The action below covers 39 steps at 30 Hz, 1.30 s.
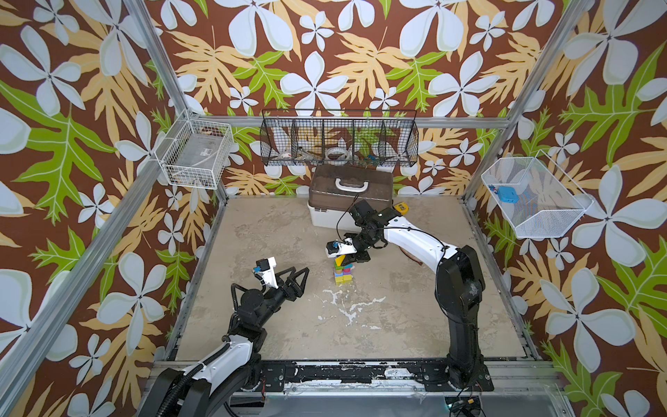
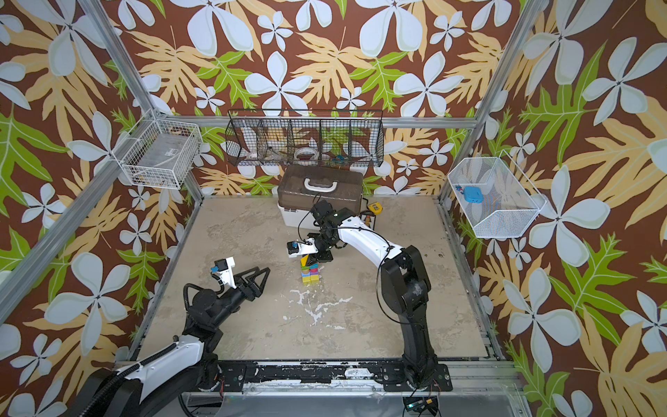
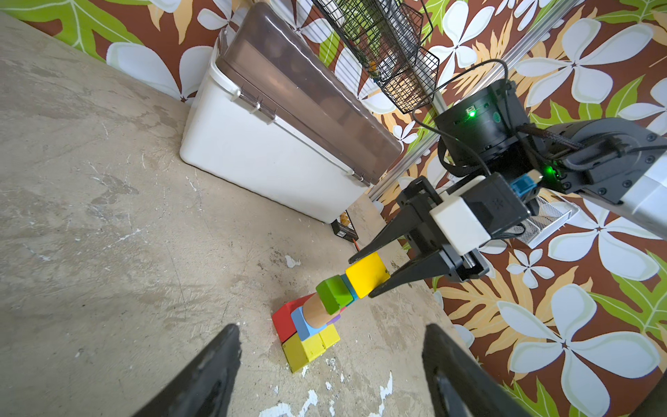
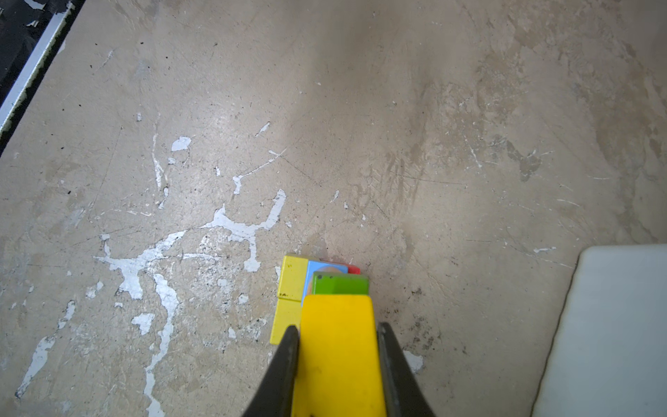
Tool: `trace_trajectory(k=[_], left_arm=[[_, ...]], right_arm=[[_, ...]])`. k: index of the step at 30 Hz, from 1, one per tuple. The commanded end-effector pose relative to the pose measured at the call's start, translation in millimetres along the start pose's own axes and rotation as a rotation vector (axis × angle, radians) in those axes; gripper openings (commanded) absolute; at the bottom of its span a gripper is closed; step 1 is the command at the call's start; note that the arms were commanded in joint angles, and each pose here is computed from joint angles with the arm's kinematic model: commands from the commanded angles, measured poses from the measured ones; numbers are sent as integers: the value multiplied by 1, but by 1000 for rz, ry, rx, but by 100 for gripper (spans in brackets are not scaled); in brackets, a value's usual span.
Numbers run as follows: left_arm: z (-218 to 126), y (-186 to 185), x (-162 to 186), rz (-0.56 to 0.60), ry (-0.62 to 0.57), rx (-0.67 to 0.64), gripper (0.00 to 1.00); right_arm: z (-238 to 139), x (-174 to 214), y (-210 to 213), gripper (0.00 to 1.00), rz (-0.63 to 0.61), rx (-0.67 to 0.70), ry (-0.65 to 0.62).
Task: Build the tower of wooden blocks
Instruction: 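Lower the yellow block onto the green cube atop the stack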
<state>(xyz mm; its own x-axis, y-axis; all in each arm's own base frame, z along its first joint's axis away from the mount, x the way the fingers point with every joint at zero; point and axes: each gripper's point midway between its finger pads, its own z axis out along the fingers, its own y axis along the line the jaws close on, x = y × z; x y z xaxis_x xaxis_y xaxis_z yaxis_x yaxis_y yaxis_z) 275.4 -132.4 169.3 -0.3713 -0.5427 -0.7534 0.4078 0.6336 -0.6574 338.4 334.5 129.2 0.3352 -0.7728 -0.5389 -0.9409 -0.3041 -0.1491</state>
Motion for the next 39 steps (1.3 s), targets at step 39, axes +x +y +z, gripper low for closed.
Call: trace_trajectory(k=[39], left_arm=[[7, -2, -4, 10, -1, -1, 79]], right_arm=[[12, 1, -3, 11, 43, 5, 29]])
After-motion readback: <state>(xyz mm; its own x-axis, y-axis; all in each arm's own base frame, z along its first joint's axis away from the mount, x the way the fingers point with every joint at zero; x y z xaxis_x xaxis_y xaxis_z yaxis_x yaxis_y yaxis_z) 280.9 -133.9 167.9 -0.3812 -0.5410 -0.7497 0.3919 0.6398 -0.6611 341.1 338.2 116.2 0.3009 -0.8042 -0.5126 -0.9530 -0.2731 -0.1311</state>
